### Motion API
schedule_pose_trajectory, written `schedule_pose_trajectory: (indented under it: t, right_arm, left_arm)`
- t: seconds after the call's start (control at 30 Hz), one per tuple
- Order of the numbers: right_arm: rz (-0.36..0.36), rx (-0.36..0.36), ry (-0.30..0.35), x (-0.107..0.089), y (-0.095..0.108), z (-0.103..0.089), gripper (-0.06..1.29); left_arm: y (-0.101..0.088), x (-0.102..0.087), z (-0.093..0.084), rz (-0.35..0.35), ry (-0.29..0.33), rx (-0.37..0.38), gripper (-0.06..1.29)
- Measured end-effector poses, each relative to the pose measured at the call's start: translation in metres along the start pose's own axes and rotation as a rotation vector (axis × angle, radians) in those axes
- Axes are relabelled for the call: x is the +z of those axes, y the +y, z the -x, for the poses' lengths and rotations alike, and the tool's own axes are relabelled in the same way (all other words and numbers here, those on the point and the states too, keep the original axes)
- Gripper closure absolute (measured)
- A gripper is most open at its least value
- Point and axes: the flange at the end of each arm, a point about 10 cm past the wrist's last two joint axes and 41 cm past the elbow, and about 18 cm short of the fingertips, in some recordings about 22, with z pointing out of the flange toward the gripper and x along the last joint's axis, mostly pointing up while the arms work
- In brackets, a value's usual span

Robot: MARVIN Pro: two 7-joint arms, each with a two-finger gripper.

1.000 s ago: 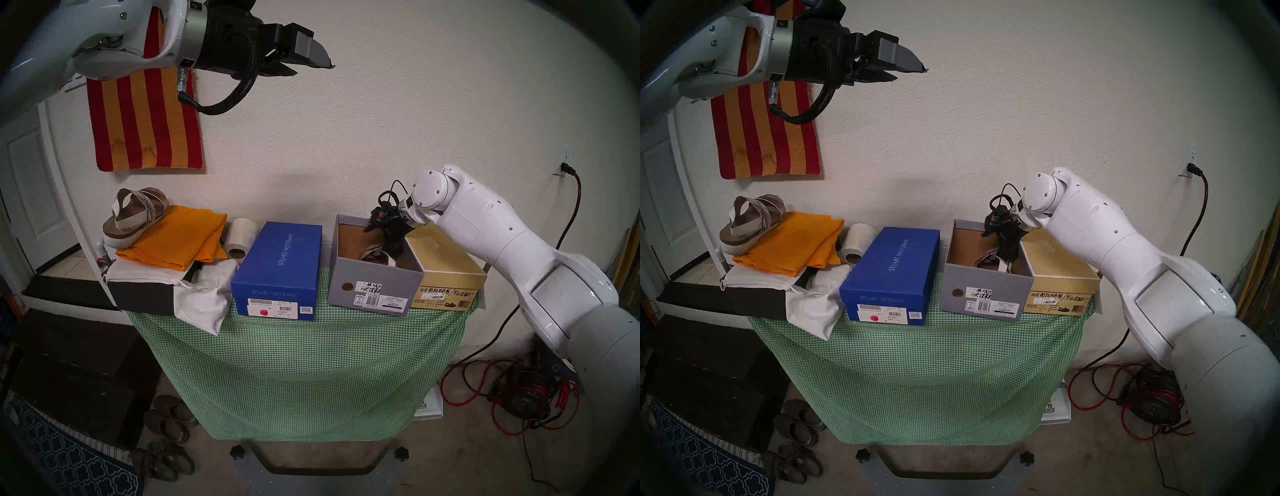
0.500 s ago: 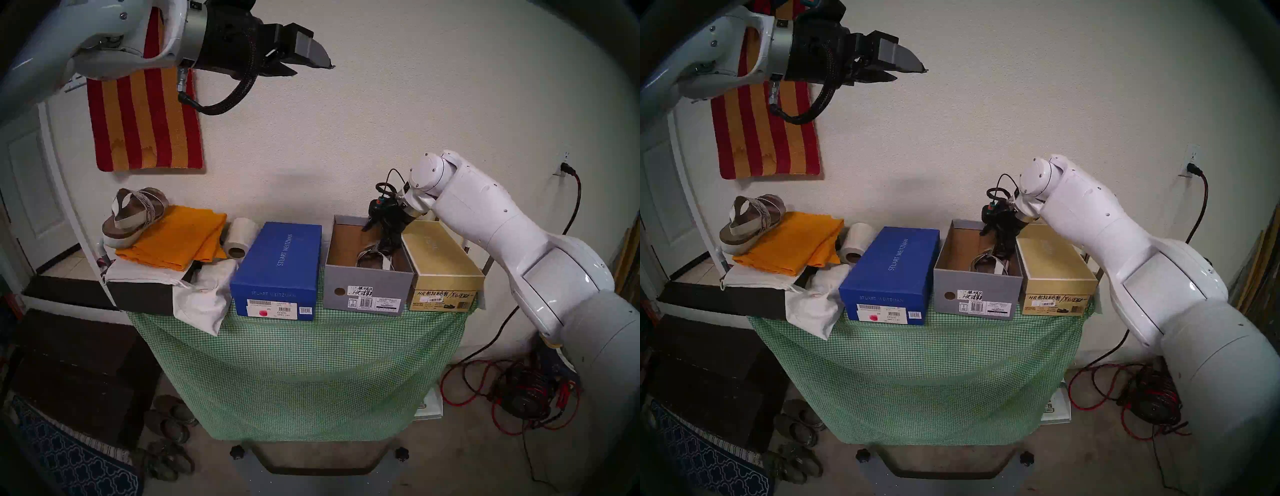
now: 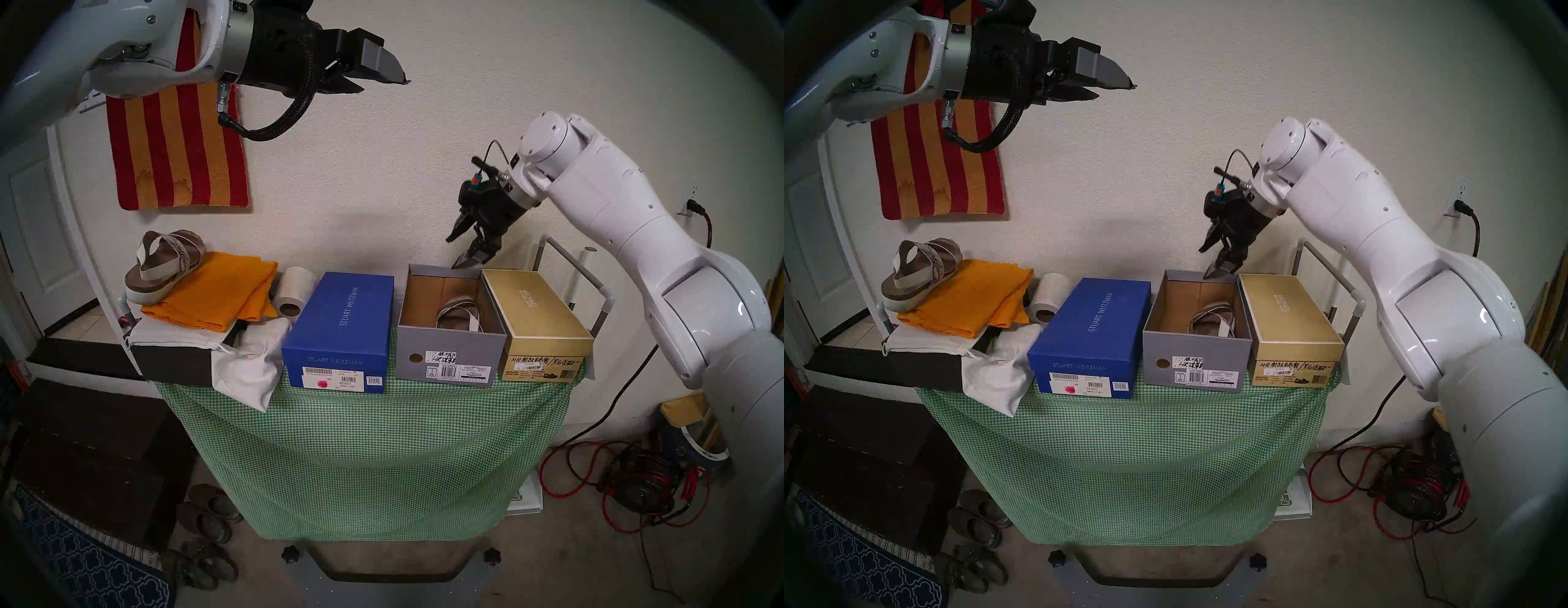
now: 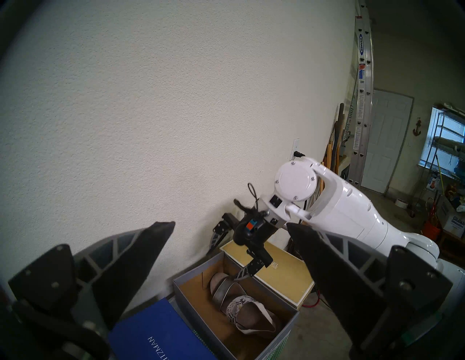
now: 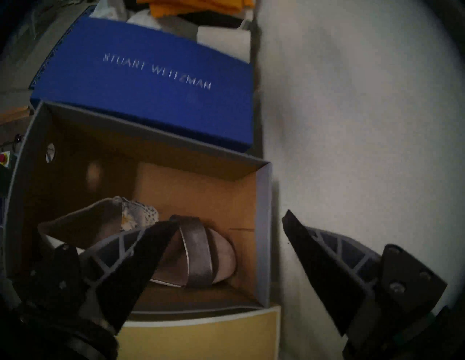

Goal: Put shoes into shoe box

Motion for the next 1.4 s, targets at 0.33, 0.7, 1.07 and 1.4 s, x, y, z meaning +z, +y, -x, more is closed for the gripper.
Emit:
schedule_pose_trajectory:
  t: [0.33, 0.7, 1.07, 1.4]
  right_arm:
    - [0.318, -0.035, 0.182, -0.074, 0.033, -0.019, 0.06]
    - [0.623, -0.058, 0.408, -0.140, 0.040, -0.018, 0.06]
    - [0.685, -0.055, 0.579, -0.142, 0.020, -0.013, 0.06]
    - [0.652, -0.047, 0.691, -0.119, -0.005, -0.011, 0.05]
  left_arm:
    - [0.000, 0.000, 0.000, 0.000, 0.000, 0.000, -0.03]
    - [0.000, 0.000, 0.000, 0.000, 0.001, 0.000, -0.03]
    - [0.012, -0.004, -0.016, -0.003, 0.008, 0.050, -0.03]
    - [0.007, -0.019, -0.024, -0.094, -0.061, 0.114, -0.03]
